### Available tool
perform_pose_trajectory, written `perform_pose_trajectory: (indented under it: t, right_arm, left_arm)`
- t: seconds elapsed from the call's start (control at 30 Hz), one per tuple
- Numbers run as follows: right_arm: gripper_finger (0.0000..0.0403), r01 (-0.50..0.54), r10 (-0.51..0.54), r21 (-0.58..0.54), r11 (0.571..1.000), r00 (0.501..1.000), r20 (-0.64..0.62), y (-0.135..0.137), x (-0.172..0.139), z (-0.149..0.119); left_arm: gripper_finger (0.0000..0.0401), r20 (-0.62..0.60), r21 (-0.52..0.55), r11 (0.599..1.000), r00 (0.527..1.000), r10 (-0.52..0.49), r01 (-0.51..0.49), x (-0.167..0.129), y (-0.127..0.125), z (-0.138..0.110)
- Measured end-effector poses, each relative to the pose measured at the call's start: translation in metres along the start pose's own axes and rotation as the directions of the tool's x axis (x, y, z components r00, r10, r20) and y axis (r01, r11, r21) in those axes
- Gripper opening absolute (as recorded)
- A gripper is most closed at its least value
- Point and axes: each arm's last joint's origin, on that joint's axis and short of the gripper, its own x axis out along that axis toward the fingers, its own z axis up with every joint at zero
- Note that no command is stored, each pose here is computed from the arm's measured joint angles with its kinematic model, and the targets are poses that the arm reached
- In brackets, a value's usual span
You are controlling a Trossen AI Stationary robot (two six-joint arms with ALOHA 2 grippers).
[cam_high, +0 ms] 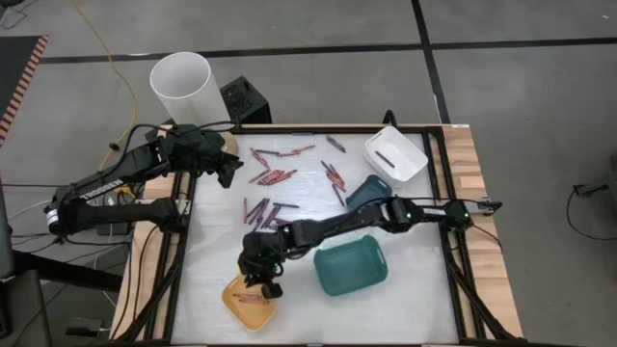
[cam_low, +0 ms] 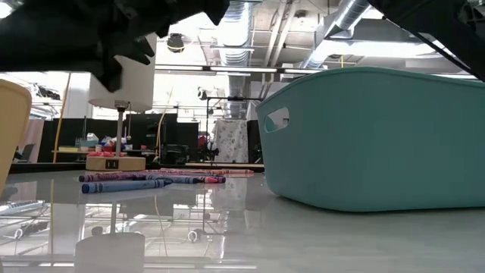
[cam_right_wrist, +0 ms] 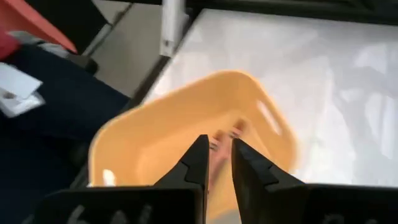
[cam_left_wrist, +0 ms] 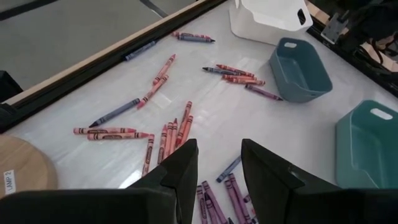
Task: Sort crayons
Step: Put the pink crayon into the dark blue bin
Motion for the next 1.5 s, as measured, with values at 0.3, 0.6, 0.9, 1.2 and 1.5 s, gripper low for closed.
perform_pose_trajectory:
  t: [0.3, 0.6, 0.9, 1.2, 1.5]
  right_arm:
    - [0.0067, 0.125, -0.074, 0.184, 0.975, 0.963, -0.261, -0.049, -0.039, -0.020]
    - [0.0067, 0.309, -0.164, 0.239, 0.921, 0.861, -0.481, -0.109, -0.093, -0.043]
    - [0.0067, 0.481, -0.314, 0.234, 0.845, 0.800, -0.512, -0.173, -0.146, -0.055]
    - [0.0067, 0.536, -0.372, 0.243, 0.809, 0.786, -0.494, -0.219, -0.189, -0.068]
    - [0.0067, 0.559, -0.391, 0.237, 0.794, 0.769, -0.505, -0.233, -0.231, -0.071]
  left_arm:
    - [0.0112, 0.000, 0.043, 0.999, 1.000, 0.000, 0.000, 0.000, 0.000, 0.000]
    - [0.0112, 0.000, 0.082, 0.997, 1.000, 0.000, 0.000, 0.000, 0.000, 0.000]
    - [0.0112, -0.001, 0.102, 0.995, 1.000, 0.000, 0.000, 0.000, 0.000, 0.000]
    - [0.0112, -0.001, 0.146, 0.989, 1.000, 0.000, 0.000, 0.000, 0.000, 0.000]
    - [0.0112, -0.001, 0.172, 0.985, 1.000, 0.000, 0.000, 0.000, 0.000, 0.000]
